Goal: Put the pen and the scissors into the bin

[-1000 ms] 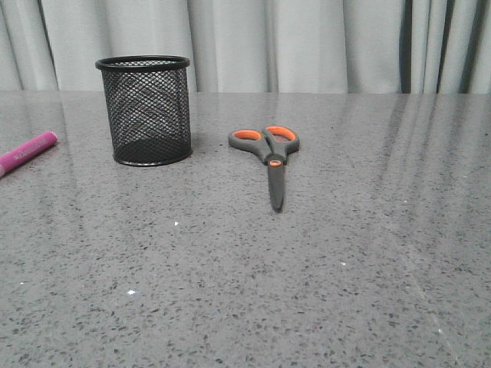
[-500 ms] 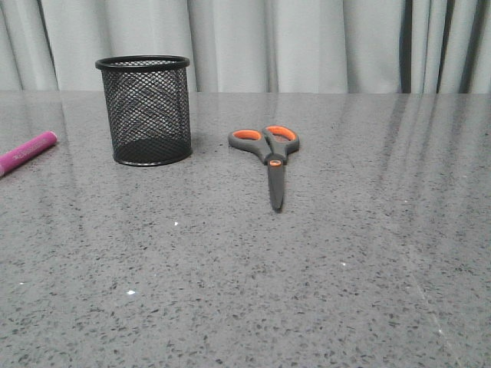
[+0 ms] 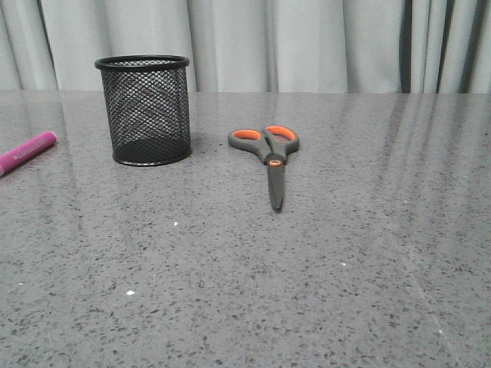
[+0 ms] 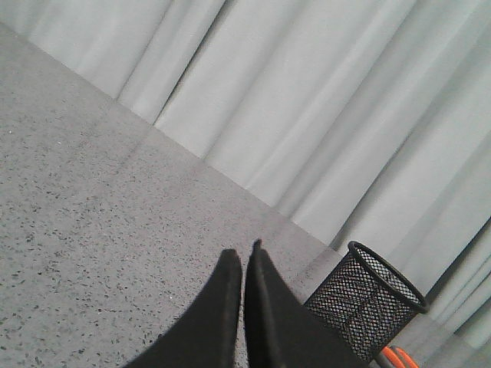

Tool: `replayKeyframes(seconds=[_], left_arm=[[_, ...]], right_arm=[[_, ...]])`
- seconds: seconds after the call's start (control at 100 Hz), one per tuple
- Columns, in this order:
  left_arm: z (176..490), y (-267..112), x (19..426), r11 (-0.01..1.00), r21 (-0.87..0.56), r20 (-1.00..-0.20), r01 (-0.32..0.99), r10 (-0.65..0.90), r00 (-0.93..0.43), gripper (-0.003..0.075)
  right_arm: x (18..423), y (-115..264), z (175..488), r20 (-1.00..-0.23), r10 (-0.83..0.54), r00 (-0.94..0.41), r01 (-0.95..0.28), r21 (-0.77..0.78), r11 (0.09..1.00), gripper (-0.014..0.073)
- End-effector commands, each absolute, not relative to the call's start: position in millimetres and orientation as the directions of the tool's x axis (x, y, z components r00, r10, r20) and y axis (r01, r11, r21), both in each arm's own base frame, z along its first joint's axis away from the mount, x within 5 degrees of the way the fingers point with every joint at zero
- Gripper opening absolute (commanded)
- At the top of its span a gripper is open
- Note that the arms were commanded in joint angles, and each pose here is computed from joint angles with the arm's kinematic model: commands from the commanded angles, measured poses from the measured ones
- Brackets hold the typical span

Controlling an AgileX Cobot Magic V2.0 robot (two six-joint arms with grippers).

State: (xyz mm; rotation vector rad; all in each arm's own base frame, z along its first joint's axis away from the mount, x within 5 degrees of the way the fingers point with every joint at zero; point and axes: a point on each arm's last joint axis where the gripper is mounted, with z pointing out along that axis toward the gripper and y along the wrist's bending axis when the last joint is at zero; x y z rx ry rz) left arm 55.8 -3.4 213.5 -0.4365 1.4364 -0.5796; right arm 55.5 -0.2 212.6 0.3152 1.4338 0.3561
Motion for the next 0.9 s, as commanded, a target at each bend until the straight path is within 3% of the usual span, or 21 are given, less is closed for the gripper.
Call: replayKeyframes(seconds=[0.0, 0.23, 0.49, 0.69, 0.89], left_arm=[[225, -1, 52, 0.775, -0.616, -0.768, 0.139, -0.630, 0.111, -0.0022], [250, -7, 56, 0.807, -0.574, -0.813, 0.139, -0.582, 0.024, -0.0022], [298, -16, 84, 0.940, -0.322, -0.928, 0.108, -0.292, -0.229, -0.0022], [327, -23, 113, 0.970, -0.170, -0.912, 0.173, -0.088, -0.400, -0.0022], [331, -26, 140, 0.970, -0.150, -0.855, 0.191, -0.030, -0.517, -0.0021]], right_arm=[[52, -3, 224, -0.886, 0.423, 0.188, -0.058, 0.420, 0.906, -0.0067], [58, 6, 243, -0.908, 0.419, -0.023, -0.060, 0.420, 0.906, -0.0066], [102, 15, 279, -0.841, 0.377, -0.388, -0.002, 0.410, 0.912, -0.0066], [140, 20, 295, -0.738, 0.345, -0.579, 0.027, 0.406, 0.914, -0.0066], [156, 21, 302, -0.728, 0.296, -0.618, 0.002, 0.376, 0.927, -0.0063]])
